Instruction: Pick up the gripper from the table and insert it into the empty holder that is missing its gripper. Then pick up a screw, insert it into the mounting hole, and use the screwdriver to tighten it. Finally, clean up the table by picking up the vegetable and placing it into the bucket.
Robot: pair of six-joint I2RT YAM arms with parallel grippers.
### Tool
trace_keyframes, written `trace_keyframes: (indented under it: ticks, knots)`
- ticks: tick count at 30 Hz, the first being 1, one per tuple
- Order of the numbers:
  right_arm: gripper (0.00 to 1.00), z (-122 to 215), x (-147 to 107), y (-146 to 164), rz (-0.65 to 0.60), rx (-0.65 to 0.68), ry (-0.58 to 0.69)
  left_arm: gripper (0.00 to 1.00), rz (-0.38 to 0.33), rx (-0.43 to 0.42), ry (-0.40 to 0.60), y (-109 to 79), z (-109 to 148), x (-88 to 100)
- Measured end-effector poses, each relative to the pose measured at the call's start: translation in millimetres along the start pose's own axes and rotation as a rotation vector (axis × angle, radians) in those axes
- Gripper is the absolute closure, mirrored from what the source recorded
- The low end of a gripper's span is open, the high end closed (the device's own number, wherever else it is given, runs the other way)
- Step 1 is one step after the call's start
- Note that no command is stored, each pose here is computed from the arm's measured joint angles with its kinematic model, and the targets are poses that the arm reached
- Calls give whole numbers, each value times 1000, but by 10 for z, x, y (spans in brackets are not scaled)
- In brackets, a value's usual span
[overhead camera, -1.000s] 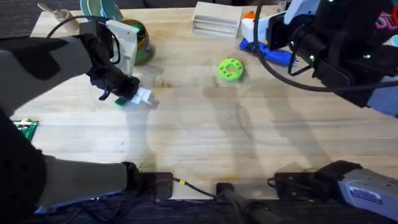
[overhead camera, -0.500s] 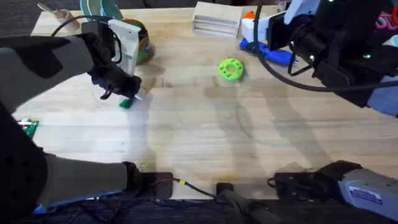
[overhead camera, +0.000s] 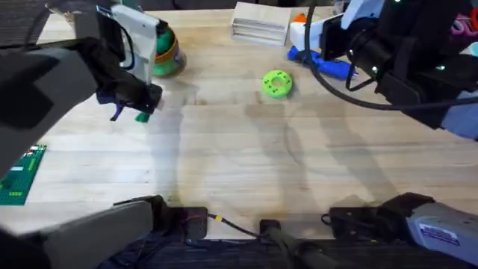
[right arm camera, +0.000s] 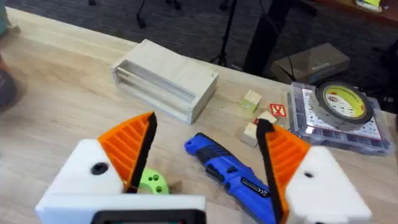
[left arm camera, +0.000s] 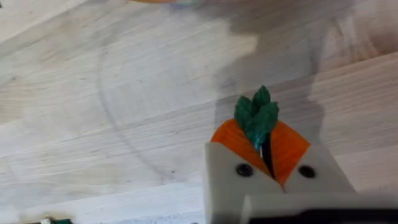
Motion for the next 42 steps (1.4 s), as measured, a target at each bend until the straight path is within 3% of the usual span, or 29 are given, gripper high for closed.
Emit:
trace_keyframes:
  ticks: [5,9,14,19,23,28,36,42]
  knots:
    - [8,0,0,0,0,0,0,981,5,78,-118,110,255,155]
    - [9,0,0,0,0,0,0,981,57,195,-317,328,505,481]
    - [8,0,1,0,0,0,0,982,208,289,-564,550,751,816]
    - [8,0,0,0,0,0,0,982,396,250,-711,649,750,1013]
    - [8,0,1,0,0,0,0,982,513,173,-729,667,543,1102]
    - [8,0,1,0,0,0,0,983,624,107,-681,665,226,1124]
    - [8,0,0,0,0,0,0,964,697,90,-665,687,99,1119]
    - [7,0,1,0,0,0,0,64,707,88,-666,689,100,1119]
Point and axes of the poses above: each hand's point on the last joint's axis, 136 mm out from that joint toward the fingers, its own z axis back along the fingers, its own y axis along the line the jaws close on, x = y × z, the point moved 8 cm from there along z, back along the fingers, and after that the axes turned 4 degrees about -z, right-handed, at the moved point
